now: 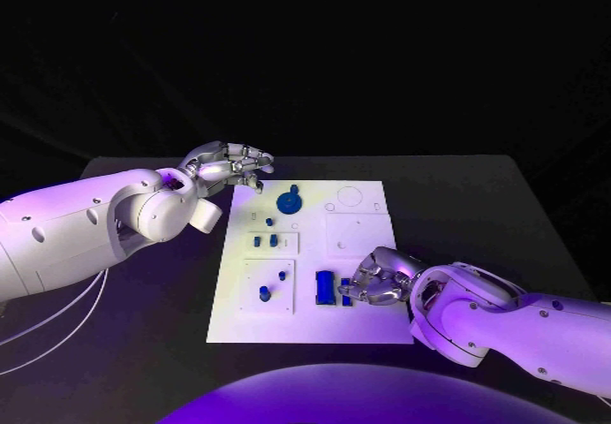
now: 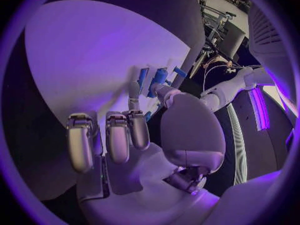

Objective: Assemble the parts on the task board

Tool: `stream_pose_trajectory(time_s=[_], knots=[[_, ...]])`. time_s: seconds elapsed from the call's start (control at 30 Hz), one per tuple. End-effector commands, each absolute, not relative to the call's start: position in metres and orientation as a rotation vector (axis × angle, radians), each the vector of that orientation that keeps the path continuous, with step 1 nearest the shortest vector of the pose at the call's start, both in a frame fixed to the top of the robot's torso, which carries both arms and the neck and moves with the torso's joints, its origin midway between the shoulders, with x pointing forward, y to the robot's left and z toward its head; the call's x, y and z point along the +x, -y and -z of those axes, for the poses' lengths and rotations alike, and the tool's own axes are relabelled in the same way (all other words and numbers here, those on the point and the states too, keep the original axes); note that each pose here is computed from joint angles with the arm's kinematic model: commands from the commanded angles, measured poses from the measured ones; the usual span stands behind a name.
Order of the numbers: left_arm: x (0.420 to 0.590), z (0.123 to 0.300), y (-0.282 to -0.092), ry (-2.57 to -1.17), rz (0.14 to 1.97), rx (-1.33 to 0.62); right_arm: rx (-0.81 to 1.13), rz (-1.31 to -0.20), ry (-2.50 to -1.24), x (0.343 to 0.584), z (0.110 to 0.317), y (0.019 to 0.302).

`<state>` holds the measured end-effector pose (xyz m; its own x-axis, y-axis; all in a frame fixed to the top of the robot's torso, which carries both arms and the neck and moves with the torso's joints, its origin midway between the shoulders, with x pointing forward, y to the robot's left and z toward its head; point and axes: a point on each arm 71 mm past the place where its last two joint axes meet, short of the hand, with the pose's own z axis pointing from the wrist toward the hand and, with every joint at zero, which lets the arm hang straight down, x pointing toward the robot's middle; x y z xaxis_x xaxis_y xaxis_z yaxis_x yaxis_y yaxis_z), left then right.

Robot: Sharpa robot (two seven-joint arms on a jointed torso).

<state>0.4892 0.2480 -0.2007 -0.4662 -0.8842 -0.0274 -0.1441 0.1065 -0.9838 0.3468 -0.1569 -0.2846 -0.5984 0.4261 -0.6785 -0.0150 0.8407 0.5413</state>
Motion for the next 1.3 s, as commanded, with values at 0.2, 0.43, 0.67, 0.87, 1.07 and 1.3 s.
stream_pose_trajectory(time_s=[0.2,0.43,0.67,0.87,1.07,1.3], knots=[[0.489,0.2,-0.246,-1.726,1.436,-1.003,0.28,-0.64,-2.141,0.346,0.285,0.158],[0.489,0.2,-0.246,-1.724,1.434,-1.004,0.277,-0.631,-2.13,0.348,0.285,0.165],[0.491,0.2,-0.247,-1.707,1.434,-1.008,0.33,-0.765,-2.04,0.359,0.273,0.176],[0.496,0.198,-0.25,-1.602,1.431,-1.039,0.519,-1.019,-1.896,0.394,0.254,0.192],[0.508,0.203,-0.254,-1.467,1.409,-1.107,0.706,-1.141,-1.747,0.449,0.244,0.219],[0.523,0.218,-0.257,-1.353,1.37,-1.201,0.892,-1.166,-1.583,0.503,0.246,0.245]])
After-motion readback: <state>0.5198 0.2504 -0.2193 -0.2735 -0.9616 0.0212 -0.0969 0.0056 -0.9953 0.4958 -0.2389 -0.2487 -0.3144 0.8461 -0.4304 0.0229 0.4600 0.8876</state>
